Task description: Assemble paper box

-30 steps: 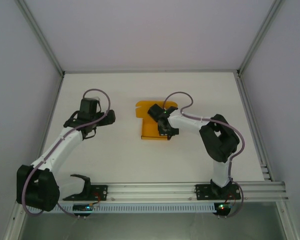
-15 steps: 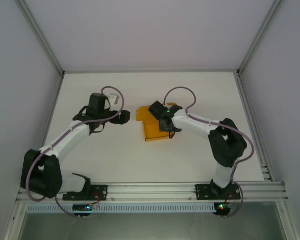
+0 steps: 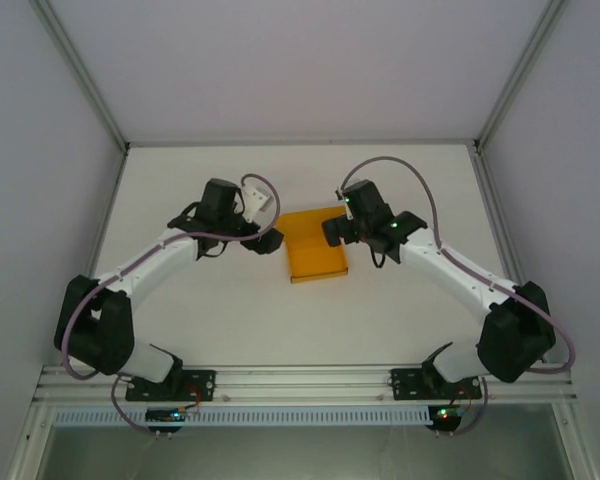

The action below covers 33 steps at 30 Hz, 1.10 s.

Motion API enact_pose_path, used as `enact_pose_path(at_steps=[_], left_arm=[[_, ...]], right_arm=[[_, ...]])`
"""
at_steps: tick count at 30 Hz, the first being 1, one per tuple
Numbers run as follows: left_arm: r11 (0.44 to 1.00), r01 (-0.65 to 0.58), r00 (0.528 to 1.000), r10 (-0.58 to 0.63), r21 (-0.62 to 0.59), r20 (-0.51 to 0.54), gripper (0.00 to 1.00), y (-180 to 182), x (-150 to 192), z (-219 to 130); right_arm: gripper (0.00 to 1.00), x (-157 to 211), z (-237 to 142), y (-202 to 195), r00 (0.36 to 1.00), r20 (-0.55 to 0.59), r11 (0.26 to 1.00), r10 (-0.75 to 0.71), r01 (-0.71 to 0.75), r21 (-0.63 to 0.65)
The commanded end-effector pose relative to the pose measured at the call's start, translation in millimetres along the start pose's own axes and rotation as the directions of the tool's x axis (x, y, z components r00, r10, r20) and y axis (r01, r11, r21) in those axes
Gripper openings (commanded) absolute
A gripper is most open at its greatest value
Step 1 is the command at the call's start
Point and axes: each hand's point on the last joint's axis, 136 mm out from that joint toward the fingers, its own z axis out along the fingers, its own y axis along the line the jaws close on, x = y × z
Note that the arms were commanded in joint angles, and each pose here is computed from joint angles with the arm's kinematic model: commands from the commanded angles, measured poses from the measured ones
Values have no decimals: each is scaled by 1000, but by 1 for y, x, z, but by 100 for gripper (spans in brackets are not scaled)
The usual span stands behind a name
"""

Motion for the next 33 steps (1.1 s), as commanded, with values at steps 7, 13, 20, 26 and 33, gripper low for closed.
enact_pose_path(at_steps=[7,13,20,26,33], left_arm=[[975,-201,976,208,97,-70,71,-13,-5,16],[966,-236,962,248,109,-112,52,-10,-4,23],[964,-241,958,256,115,-133,48,-9,-3,31],[960,-243,956,261,138,-133,41,-12,-5,38],[956,-245,953,268,160,-144,12,-18,-3,43]], right_arm=[[98,-17,24,3,900,-8,876,-435,421,-234],[92,-11,44,-10,853,-93,833,-514,470,-291],[78,6,53,-8,819,-141,804,-556,487,-343],[61,11,66,-16,807,-182,811,-562,494,-315],[30,15,70,-22,804,-211,821,-556,493,-287]])
